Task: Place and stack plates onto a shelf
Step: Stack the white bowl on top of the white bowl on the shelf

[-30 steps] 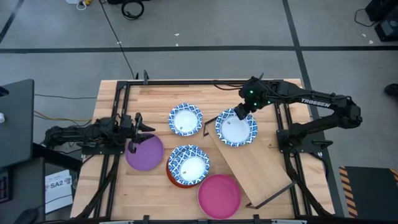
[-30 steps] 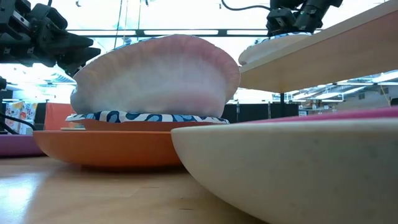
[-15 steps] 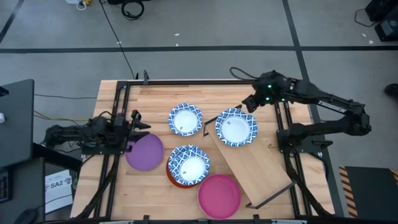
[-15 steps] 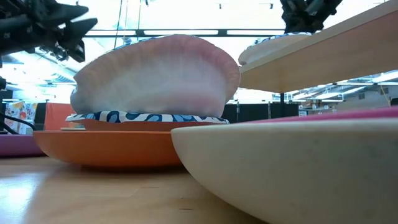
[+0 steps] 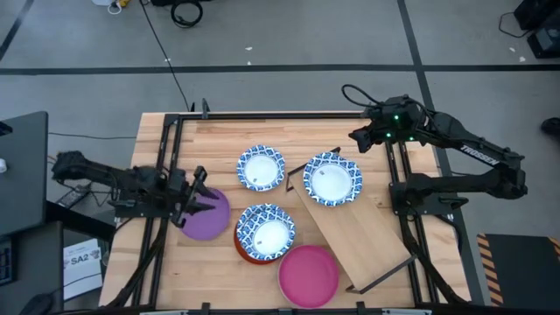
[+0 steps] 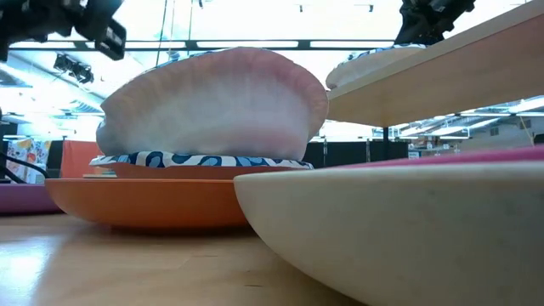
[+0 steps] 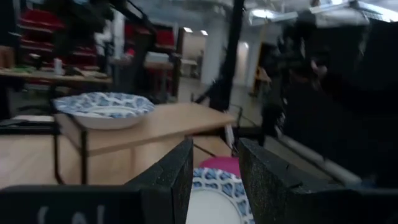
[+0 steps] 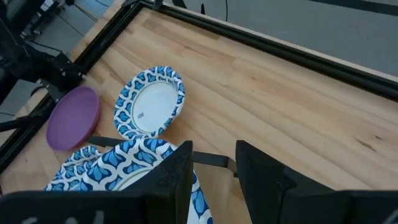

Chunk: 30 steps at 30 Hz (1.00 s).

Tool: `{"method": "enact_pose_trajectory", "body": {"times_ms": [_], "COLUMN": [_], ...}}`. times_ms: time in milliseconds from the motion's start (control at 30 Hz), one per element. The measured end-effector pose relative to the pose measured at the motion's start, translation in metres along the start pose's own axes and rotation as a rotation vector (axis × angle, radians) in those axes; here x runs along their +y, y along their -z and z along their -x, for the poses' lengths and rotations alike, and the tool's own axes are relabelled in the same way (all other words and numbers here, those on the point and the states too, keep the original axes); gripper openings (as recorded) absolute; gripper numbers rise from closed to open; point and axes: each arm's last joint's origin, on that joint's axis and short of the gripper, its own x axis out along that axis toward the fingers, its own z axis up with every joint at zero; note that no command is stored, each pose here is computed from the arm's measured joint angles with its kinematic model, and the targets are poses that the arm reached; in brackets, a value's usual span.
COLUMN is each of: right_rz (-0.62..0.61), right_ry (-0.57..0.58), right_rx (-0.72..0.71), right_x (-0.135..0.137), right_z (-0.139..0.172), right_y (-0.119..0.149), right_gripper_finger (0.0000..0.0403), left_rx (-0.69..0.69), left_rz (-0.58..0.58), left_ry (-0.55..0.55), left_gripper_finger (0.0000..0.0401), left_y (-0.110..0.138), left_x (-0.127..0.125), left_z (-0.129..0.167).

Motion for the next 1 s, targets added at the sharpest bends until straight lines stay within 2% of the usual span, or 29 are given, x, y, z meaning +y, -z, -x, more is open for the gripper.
{"method": "enact_pose_trajectory", "body": {"times_ms": [267,400,700,1000], "right_rz": [0.013,0.014,0.014,0.014], "right_ry": [0.009,0.009,0.009,0.009], "right_rx": [0.002,0.002,0.002,0.003], "right_x": [-0.002,-0.002,-0.002,-0.002], "right_z": [0.0,0.0,0.0,0.0], "right_y": [0.0,0.0,0.0,0.0], "right_gripper_finger": [0.0128,0.0128,0.0128,0.0128], "left_rx": [0.168,0.264,0.479,0.628], "left_rz": [-0.002,-0.014,-0.077,-0.172], "left_ry": [0.11,0.129,0.106,0.01], "left_gripper_finger": [0.0132,0.0132,0.0132,0.0132], "left_y": [-0.014,-0.016,-0.007,0.015], "left_x": [-0.025,-0.039,-0.072,-0.095], "left_z": [-0.048,-0.073,-0.119,-0.149]}}
